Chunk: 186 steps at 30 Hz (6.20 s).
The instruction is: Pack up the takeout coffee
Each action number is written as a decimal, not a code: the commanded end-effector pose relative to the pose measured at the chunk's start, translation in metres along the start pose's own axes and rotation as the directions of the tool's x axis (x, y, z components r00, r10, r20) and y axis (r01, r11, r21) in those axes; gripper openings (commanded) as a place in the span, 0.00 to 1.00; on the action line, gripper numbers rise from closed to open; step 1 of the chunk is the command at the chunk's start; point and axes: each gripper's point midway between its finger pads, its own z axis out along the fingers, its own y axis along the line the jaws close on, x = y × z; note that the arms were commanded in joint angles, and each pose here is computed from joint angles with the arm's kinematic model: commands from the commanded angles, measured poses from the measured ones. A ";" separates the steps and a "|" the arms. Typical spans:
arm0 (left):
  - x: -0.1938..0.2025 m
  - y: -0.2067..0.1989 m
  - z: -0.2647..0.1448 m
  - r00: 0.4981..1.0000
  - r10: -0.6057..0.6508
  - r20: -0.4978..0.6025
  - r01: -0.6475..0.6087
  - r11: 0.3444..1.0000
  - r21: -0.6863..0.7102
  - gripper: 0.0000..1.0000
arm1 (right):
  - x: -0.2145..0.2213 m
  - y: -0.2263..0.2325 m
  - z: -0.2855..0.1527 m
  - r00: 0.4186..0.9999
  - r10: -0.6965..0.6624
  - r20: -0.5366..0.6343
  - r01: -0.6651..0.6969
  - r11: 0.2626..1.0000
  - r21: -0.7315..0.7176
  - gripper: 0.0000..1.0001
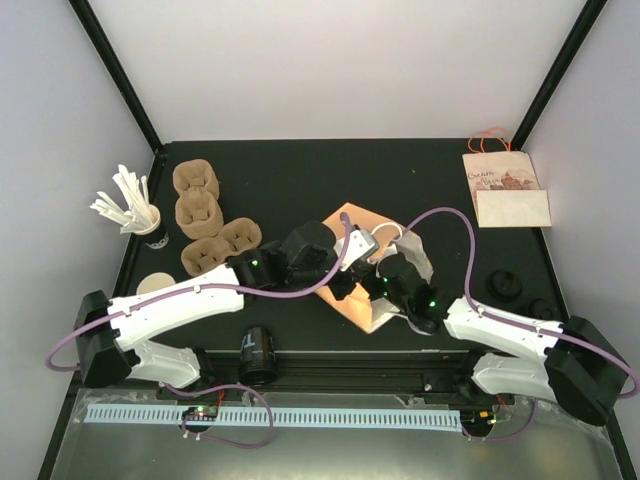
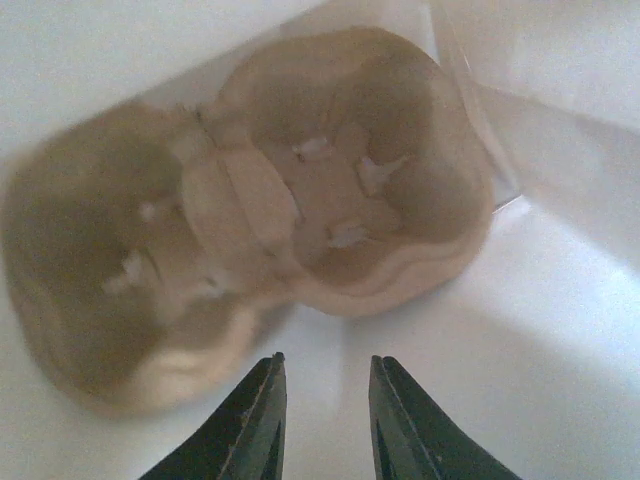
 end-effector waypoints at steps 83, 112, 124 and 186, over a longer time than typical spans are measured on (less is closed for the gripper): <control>-0.039 0.048 -0.125 0.949 -0.089 0.303 0.150 0.971 -0.184 0.81 | 0.057 0.054 0.028 0.954 -0.226 -0.199 0.204 0.971 -0.126 0.01; 0.165 0.219 0.015 0.485 -0.809 -0.331 0.719 0.585 -0.376 0.02 | 0.039 0.106 0.016 0.939 -0.318 -0.129 0.282 0.930 -0.234 0.01; 0.133 0.185 0.057 0.524 -0.756 -0.392 0.758 0.624 -0.190 0.02 | 0.051 0.107 0.021 0.933 -0.317 -0.173 0.277 0.935 -0.220 0.02; 0.171 0.171 0.053 0.453 -0.786 -0.420 0.801 0.566 -0.195 0.05 | 0.094 0.070 0.062 0.909 -0.337 -0.247 0.359 0.932 0.051 0.01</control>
